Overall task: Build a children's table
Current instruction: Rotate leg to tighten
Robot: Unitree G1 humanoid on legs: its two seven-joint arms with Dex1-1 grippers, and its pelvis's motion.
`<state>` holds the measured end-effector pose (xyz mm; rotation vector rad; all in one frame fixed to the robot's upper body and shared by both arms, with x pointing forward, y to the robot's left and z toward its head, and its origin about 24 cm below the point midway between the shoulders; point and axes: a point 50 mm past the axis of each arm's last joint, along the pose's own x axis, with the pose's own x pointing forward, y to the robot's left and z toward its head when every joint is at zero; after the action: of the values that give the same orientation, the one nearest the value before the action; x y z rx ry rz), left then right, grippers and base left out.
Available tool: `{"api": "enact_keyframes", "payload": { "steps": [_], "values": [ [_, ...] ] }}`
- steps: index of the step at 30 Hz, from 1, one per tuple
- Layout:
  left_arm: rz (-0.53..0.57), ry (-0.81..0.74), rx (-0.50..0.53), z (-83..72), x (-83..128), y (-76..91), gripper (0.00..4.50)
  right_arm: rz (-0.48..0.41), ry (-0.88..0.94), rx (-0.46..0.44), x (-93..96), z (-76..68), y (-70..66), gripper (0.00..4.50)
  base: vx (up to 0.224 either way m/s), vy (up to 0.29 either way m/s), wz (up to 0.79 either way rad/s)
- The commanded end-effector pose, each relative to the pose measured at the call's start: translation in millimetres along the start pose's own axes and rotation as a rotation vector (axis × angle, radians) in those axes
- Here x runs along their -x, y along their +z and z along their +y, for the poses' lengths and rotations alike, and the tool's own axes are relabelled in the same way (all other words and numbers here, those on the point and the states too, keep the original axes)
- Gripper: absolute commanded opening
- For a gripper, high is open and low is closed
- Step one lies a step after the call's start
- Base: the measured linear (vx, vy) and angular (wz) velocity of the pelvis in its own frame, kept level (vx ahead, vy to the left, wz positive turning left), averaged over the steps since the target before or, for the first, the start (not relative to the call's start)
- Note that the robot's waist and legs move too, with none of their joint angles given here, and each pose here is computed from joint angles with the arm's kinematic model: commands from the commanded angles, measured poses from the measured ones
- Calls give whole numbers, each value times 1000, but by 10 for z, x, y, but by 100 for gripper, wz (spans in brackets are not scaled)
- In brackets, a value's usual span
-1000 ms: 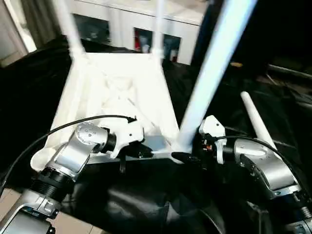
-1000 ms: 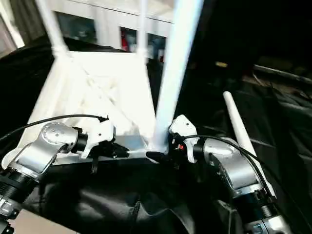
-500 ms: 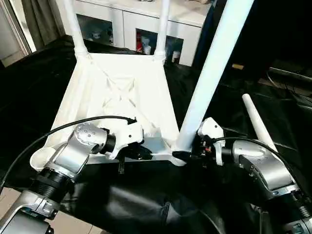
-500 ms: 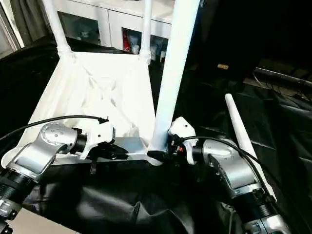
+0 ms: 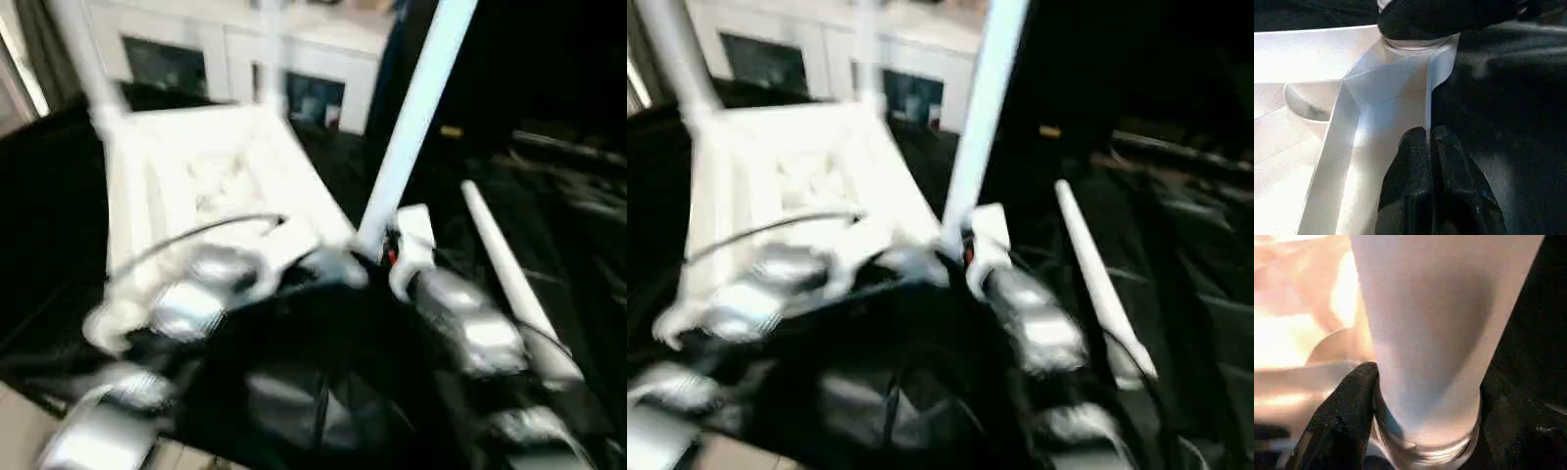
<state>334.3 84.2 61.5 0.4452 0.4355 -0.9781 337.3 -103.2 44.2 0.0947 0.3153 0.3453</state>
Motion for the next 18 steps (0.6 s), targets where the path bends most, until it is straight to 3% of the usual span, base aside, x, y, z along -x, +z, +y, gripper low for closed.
{"api": "enact_keyframes", "payload": {
  "steps": [1, 5, 8, 10, 18],
  "values": [
    [-26, 38, -18, -20, -85, 143, 0, 25, 99, -32, -62, 288, -86, 326, 0, 0, 0],
    [-28, 19, -29, -42, -98, 150, 0, 3, 124, -33, -69, 324, -36, 349, 0, 0, 0],
    [-19, 24, -33, -18, -80, 123, 0, -17, 94, -4, -78, 288, 3, 390, 0, 0, 0],
    [-17, 30, -41, 16, -51, 101, 0, -46, 97, 29, -49, 251, 60, 390, 0, 0, 0],
    [5, 77, -65, 190, 92, -40, 0, -78, 175, 146, 302, 19, 128, 390, 0, 0, 0]
  ]
}}
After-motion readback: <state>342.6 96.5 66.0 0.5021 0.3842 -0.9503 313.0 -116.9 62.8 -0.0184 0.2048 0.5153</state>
